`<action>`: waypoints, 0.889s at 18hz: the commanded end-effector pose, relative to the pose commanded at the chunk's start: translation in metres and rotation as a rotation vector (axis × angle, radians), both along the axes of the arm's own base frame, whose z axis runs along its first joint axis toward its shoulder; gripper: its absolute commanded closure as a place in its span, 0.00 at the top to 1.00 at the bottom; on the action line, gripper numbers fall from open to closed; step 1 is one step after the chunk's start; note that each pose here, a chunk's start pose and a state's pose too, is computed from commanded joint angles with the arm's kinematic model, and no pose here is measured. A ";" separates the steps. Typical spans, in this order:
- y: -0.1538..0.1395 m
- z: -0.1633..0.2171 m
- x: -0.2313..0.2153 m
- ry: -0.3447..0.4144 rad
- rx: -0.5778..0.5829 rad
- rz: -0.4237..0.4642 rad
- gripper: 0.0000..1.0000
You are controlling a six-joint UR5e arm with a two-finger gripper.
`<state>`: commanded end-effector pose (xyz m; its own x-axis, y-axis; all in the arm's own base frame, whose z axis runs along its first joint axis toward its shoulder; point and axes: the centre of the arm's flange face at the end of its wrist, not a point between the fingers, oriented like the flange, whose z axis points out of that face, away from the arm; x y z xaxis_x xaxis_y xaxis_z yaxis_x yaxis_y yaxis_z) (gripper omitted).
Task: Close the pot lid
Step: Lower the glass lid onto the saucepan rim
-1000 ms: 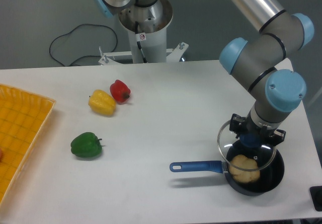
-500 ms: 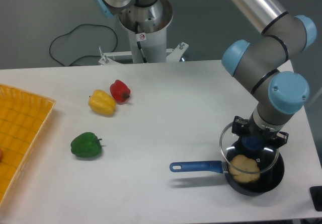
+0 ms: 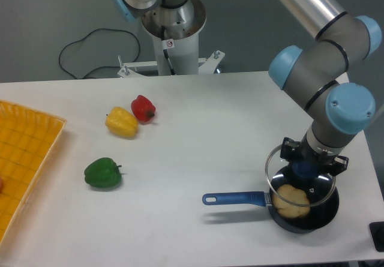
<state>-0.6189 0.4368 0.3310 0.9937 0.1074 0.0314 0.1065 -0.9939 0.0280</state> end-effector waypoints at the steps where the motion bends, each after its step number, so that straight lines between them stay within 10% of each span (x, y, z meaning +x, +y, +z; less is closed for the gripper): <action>1: 0.000 0.001 -0.001 0.003 0.001 0.000 0.60; 16: 0.022 -0.007 -0.013 0.006 -0.001 0.021 0.60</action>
<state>-0.6319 0.4583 0.3241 0.9914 0.1286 0.0256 0.1279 -0.9914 0.0280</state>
